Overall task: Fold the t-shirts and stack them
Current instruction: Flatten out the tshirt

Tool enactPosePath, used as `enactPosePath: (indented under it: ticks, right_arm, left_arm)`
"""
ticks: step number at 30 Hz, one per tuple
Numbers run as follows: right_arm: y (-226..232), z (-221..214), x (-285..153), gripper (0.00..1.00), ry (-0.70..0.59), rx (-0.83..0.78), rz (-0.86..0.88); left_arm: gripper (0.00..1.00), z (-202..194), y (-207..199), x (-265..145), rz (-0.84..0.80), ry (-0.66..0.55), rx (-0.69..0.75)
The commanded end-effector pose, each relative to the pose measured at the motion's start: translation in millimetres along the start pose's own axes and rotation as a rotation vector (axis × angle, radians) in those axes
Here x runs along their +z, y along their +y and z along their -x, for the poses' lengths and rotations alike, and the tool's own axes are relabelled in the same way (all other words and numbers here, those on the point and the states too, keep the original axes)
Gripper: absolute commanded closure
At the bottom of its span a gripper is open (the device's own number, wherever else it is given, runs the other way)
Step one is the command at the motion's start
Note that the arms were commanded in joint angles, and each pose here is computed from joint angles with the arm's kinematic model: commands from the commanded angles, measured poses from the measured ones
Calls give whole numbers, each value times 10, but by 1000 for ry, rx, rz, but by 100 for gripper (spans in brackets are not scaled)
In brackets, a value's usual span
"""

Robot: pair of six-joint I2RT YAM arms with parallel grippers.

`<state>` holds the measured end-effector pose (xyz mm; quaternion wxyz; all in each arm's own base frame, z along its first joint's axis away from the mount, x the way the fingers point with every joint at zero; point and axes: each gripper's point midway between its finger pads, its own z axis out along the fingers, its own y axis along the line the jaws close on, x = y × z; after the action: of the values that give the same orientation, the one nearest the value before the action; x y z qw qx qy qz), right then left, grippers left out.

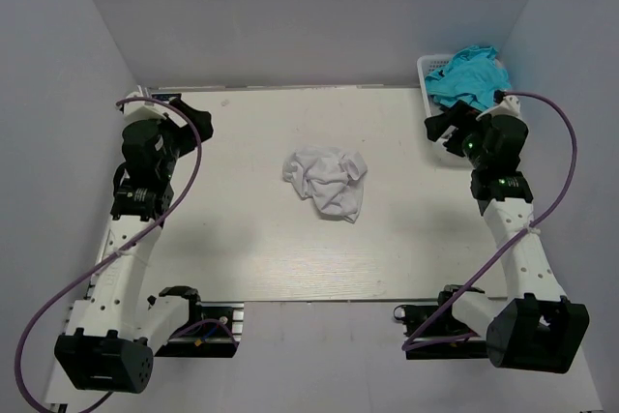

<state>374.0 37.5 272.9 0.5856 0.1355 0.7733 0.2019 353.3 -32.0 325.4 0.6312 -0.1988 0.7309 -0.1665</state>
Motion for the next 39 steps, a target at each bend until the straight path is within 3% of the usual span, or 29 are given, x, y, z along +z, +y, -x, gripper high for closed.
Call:
enactPosePath:
  ticks: [1,2,5,8,12,13,20,26,29,33,37,39]
  right_arm:
    - [122,-42,-74,9,22,41,55]
    - [125,-73,-75,9,32,55,61]
    - [338,-229,-103,9,73,-135,249]
    - [523,-336,-121,9,121,-156,372]
    - [451,-336,11,9,132,-184,309]
    - [510,-495,71,9,187,-188,328]
    - [713,-1288,354,9,455,-236,327]
    - [603,-1796,594,9,585,-255,193]
    - [522,-2001,718,15,647,-274,141]
    - [508,-2109,857,16,648,-295,103]
    - [492,-2144,991,25,619,-269,64]
    - [482,-2181,1092,36,613,-272,38]
  left_arm:
    - [0,-144,31,-64,-8,59,23]
    - [0,-177,30,-44,-11,71,23]
    - [0,-336,69,47,1,122,-6]
    - [0,-597,54,111,-38,223,5]
    - [0,-955,26,299,-63,368,25]
    - [0,-1218,26,385,-93,474,22]
    - [0,-2063,-295,660,-177,733,59]
    - [0,-2386,-582,698,-211,772,121]
    - [0,-2606,-578,796,-184,805,145]
    - [9,-2721,-483,1008,-88,811,174]
    - [16,-2839,-435,1154,-67,822,190]
    - [19,-2881,-508,1208,-90,827,201]
